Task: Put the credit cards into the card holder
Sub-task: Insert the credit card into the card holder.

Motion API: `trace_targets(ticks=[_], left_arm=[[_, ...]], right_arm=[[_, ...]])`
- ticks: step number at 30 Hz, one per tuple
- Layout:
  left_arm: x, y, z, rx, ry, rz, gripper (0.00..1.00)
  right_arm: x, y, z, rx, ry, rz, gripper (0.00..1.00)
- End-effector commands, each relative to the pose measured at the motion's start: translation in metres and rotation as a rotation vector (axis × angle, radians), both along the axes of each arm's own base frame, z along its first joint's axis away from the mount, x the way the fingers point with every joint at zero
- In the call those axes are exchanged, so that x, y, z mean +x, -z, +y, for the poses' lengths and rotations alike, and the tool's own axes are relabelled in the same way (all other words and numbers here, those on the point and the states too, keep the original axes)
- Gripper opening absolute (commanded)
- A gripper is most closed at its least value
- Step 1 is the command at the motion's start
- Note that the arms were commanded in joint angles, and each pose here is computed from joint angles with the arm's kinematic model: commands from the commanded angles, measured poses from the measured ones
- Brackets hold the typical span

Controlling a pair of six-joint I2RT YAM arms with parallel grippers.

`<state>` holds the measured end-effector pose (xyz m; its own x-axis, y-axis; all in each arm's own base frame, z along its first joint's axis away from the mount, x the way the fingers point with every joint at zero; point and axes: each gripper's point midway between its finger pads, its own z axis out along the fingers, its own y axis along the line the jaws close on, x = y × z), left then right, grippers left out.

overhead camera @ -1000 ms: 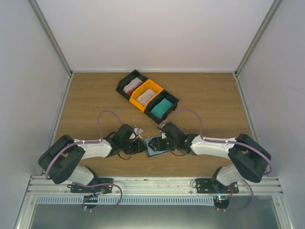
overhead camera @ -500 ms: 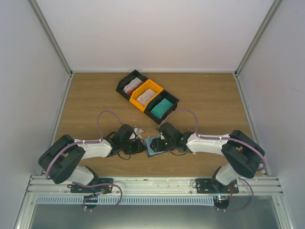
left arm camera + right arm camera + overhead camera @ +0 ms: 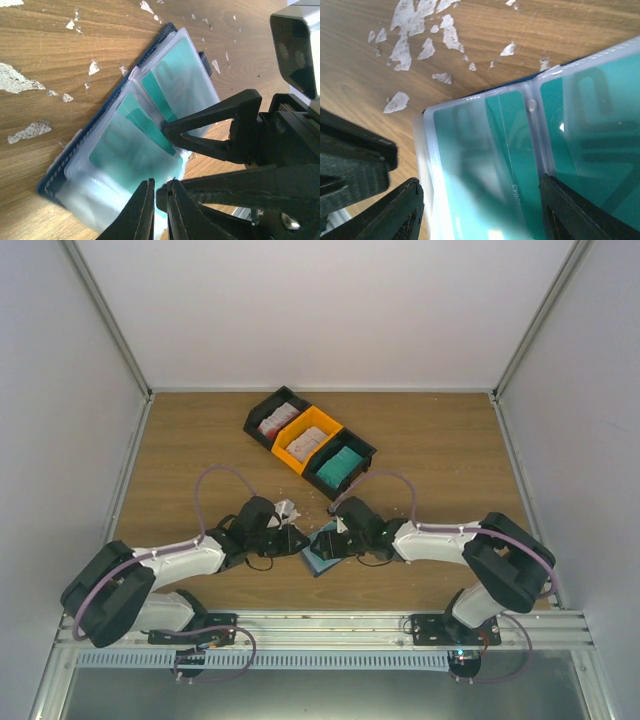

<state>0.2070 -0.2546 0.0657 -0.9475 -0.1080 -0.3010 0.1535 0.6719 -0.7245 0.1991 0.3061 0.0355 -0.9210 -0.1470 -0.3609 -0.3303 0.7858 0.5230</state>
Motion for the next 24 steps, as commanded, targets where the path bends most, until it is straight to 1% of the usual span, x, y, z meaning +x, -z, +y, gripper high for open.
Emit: trace_targets(ticks=[1, 6, 9, 11, 13, 15, 18, 22, 24], left_arm=[[-0.002, 0.008, -0.004, -0.002, 0.029, -0.009, 0.11], [-0.006, 0.029, 0.001, 0.046, 0.026, 0.043, 0.10], [-0.010, 0.039, 0.003, 0.071, 0.029, 0.077, 0.10], [-0.012, 0.043, 0.005, 0.081, 0.031, 0.086, 0.10], [-0.014, 0.042, 0.005, 0.079, 0.040, 0.087, 0.10], [-0.014, 0.037, 0.003, 0.068, 0.052, 0.079, 0.11], [-0.014, 0.034, 0.004, 0.080, 0.059, 0.067, 0.14], [-0.014, 0.044, 0.011, 0.148, 0.055, 0.087, 0.15], [-0.015, 0.046, 0.012, 0.157, 0.054, 0.092, 0.15]], right_arm=[[-0.010, -0.006, 0.007, 0.110, -0.033, 0.053, 0.65], [-0.006, -0.017, 0.004, 0.142, -0.025, 0.025, 0.65], [0.002, -0.033, 0.000, 0.157, -0.018, -0.035, 0.65], [0.011, -0.043, -0.007, 0.139, 0.005, -0.086, 0.66], [0.022, -0.047, -0.020, 0.079, 0.042, -0.142, 0.67], [0.033, -0.045, -0.038, -0.012, 0.087, -0.191, 0.69], [0.044, -0.035, -0.067, -0.145, 0.143, -0.208, 0.73], [0.057, -0.025, -0.092, -0.188, 0.197, -0.194, 0.73], [0.062, -0.020, -0.098, -0.193, 0.204, -0.188, 0.72]])
